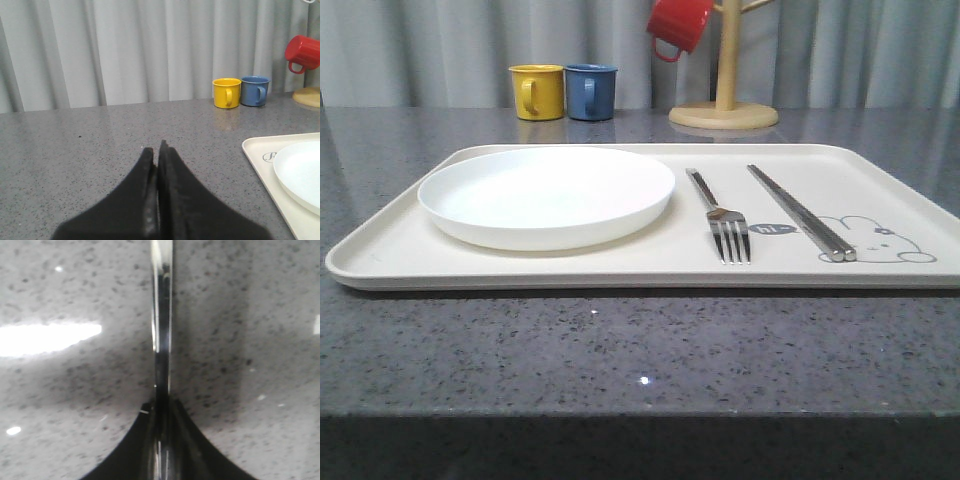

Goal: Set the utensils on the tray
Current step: 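Move the right gripper to the steel spoon and grasp it, then place the spoon on the tray beside the chopsticks and release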

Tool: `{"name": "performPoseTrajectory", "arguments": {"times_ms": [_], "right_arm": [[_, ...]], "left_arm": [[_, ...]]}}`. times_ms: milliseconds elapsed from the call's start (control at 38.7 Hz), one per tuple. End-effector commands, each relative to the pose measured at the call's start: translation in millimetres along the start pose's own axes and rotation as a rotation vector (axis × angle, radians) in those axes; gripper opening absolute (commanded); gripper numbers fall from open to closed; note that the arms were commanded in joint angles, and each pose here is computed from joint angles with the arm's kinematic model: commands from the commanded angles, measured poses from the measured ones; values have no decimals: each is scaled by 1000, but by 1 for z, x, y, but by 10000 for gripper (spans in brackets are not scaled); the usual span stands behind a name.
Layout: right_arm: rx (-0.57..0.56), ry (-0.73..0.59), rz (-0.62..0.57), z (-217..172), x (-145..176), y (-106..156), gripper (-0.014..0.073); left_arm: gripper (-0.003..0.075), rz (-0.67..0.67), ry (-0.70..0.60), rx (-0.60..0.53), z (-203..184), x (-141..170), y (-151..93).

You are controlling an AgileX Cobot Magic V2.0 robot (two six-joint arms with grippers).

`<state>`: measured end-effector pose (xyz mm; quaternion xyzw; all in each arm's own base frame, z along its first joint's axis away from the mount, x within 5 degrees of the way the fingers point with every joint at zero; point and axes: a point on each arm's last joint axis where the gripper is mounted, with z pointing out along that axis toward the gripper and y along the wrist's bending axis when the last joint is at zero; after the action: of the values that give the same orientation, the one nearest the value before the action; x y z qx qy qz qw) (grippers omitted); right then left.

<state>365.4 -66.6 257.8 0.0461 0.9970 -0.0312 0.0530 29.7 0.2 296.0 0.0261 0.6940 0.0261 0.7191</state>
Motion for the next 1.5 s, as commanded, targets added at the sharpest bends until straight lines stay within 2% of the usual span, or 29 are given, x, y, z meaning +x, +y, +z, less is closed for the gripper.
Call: {"name": "performPoseTrajectory", "arguments": {"times_ms": [0,103,233,388,568,749,1085,1473], "right_arm": [[-8,-12,28,-44,19,1,-29],[-23,-74,68,-67,28,4,-29],[-72,-153,77,-95,41,20,-27],[-124,-203,20,-115,53,60,-28],[-192,-175,-84,-114,60,117,-28],[-195,-105,-119,-91,55,150,-28],[-155,-46,-102,-52,35,160,-28],[-125,-61,-88,-48,31,159,-25]], "left_arm": [[-18,-20,-89,4,-1,-14,1],[-18,-20,-89,4,-1,-14,1],[-18,-20,-89,4,-1,-14,1],[-18,-20,-89,4,-1,-14,1],[-18,-20,-89,4,-1,-14,1],[-18,-20,-89,4,-1,-14,1],[-18,-20,-89,4,-1,-14,1],[-18,-20,-89,4,-1,-14,1]]}}
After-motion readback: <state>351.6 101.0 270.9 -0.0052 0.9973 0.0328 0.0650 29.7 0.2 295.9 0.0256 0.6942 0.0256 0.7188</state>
